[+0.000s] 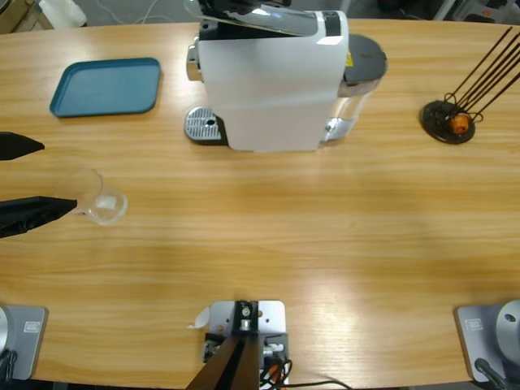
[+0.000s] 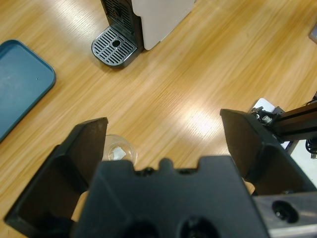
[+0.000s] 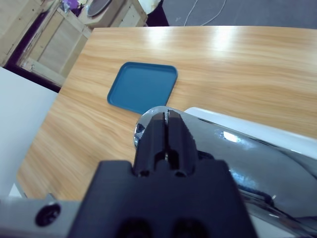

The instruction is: Pour coffee

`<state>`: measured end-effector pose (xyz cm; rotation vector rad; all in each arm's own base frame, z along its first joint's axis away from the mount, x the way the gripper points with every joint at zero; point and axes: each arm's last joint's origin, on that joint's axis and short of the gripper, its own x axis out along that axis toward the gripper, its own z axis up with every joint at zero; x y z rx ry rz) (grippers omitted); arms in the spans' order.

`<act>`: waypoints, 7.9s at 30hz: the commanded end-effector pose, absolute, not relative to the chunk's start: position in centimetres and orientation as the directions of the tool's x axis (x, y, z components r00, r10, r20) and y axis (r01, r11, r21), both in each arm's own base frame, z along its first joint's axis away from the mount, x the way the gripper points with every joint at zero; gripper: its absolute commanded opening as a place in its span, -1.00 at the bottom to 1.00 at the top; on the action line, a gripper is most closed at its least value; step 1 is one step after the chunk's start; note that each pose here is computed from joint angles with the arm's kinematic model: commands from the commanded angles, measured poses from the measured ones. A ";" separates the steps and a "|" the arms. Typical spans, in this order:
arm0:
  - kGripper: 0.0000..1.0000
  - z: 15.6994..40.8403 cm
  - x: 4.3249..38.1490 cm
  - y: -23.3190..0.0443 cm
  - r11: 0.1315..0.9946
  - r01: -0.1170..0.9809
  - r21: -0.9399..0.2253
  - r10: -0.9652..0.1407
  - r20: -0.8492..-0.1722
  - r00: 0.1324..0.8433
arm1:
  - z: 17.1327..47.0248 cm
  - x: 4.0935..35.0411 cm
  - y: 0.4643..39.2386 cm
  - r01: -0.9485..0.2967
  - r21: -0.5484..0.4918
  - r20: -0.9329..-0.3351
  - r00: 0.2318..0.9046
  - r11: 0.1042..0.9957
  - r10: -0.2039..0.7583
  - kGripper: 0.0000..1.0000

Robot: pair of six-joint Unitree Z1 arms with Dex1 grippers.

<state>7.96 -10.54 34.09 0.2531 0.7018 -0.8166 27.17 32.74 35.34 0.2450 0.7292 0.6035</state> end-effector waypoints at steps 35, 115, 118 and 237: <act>1.00 30.7 10.1 -9.9 0.895 0.447 -0.007 -0.297 -0.757 0.583 | 38.1 13.0 17.2 -0.835 0.095 -0.623 0.375 0.542 0.686 1.00; -0.46 20.8 9.3 -13.0 0.965 0.261 0.037 -0.158 -0.711 0.685 | 31.1 11.8 15.3 -0.716 0.210 -0.654 0.403 0.665 0.640 1.00; -0.46 21.6 10.9 -12.9 0.929 0.357 0.095 -0.184 -0.717 0.672 | 30.8 12.1 15.7 -0.713 0.211 -0.646 0.412 0.668 0.643 1.00; 0.99 19.4 35.0 -17.8 0.182 0.982 -0.044 -0.643 -0.761 0.084 | 30.0 16.7 17.8 -0.698 0.211 -0.667 0.409 0.685 0.623 0.98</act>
